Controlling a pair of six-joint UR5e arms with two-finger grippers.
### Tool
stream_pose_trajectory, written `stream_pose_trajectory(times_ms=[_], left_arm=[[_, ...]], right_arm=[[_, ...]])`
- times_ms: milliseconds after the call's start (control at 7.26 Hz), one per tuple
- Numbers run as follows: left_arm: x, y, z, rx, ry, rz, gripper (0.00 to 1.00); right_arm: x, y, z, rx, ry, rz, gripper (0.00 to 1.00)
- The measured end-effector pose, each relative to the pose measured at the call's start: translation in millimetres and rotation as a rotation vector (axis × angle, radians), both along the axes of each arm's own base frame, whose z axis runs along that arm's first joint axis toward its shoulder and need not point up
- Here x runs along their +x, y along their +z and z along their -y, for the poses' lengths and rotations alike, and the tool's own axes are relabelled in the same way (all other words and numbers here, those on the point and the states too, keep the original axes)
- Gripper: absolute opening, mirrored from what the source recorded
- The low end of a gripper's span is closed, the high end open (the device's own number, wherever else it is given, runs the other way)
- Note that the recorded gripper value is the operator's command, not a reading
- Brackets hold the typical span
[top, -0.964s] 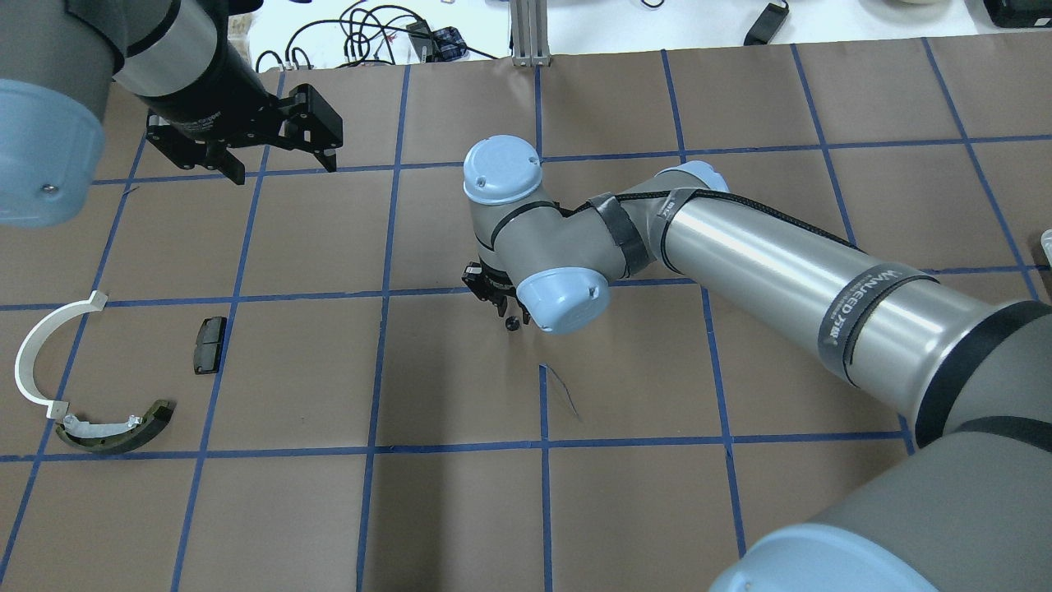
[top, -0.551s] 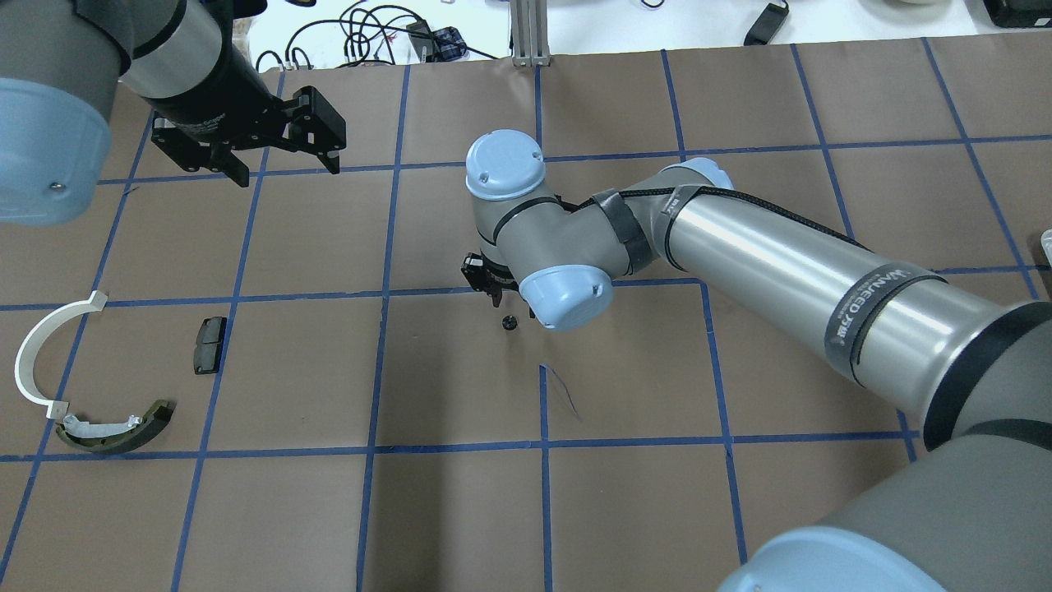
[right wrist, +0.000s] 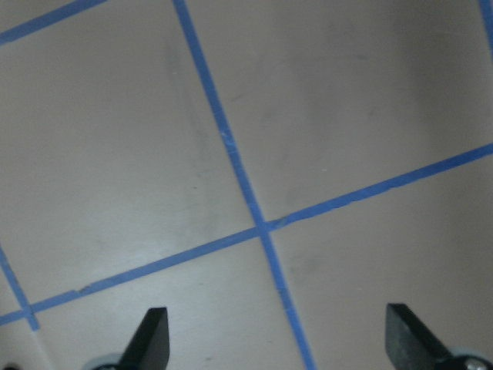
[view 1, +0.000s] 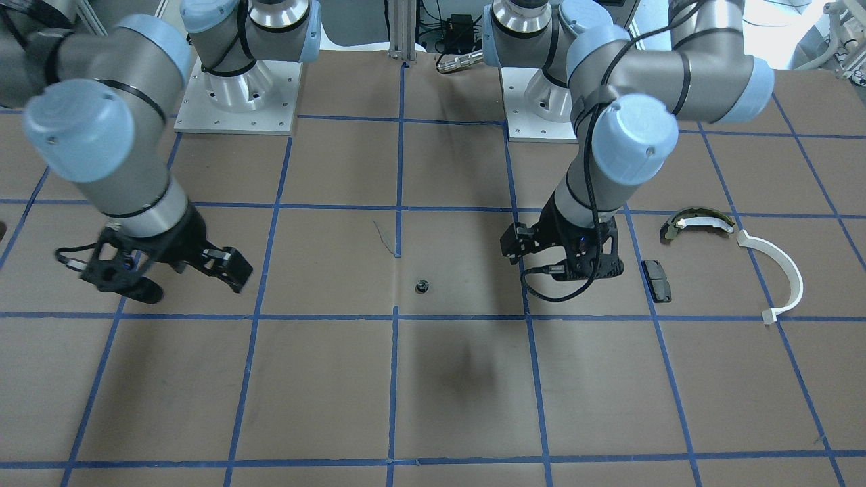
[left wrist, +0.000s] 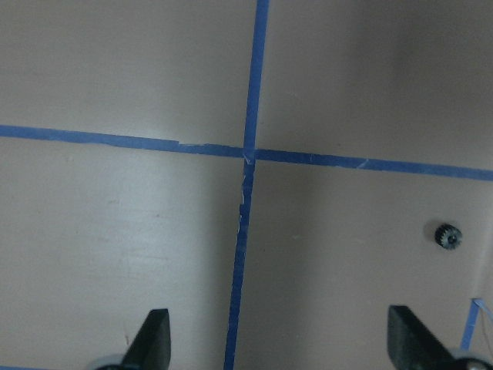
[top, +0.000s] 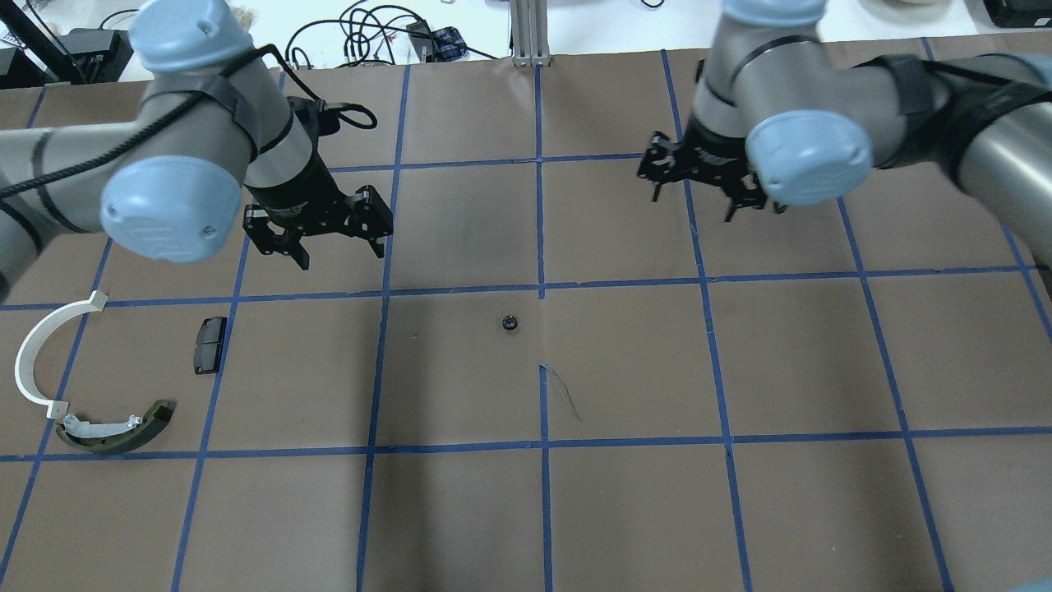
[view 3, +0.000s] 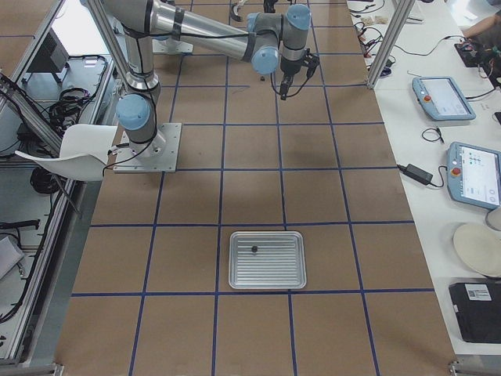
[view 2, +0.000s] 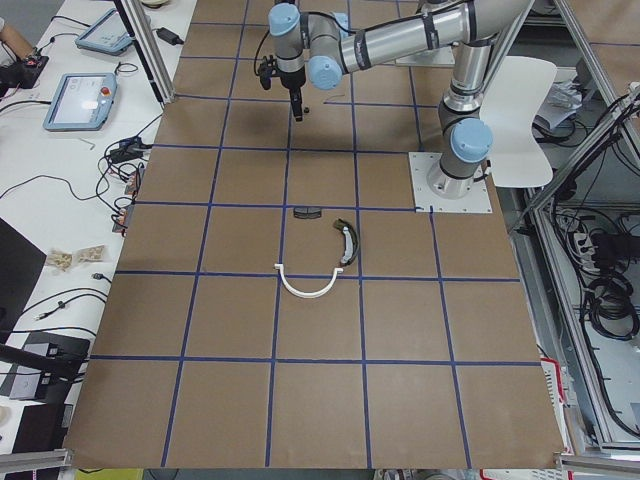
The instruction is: Place bearing gear from tray to pile
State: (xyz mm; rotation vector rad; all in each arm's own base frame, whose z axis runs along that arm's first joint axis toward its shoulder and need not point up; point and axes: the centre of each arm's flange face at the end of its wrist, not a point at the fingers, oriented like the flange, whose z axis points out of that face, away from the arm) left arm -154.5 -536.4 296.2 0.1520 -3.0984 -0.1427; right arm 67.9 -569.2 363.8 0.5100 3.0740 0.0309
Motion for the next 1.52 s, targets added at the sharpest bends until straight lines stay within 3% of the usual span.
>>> stream_pose_trajectory(times_ms=[276, 551, 964, 1240, 1378, 1515], left_arm=[[-68.1, -63.6, 3.2, 0.012, 0.015, 0.014, 1.00], [-134.5, -93.7, -10.2, -0.015, 0.055, 0.002, 1.00], [-170.0, -120.1, -26.5, 0.002, 0.057, -0.002, 0.98], [-172.5, -129.0, -23.2, -0.025, 0.054, -0.010, 0.57], [-172.8, -132.4, -22.1, -0.031, 0.054, -0.010, 0.16], [-172.7, -134.0, -22.5, -0.033, 0.052, -0.008, 0.10]], right_arm=[[-138.7, 13.7, -15.2, 0.022, 0.069, 0.016, 1.00], [-257.7, 14.2, -47.0, 0.030, 0.178, 0.017, 1.00], [-397.4, -2.9, -104.8, 0.017, 0.309, 0.028, 1.00], [-463.3, -36.7, -118.3, -0.014, 0.348, -0.021, 1.00], [-485.0, -60.0, -118.1, -0.020, 0.354, -0.032, 1.00], [-501.1, -87.1, -113.7, -0.025, 0.356, -0.043, 1.00]])
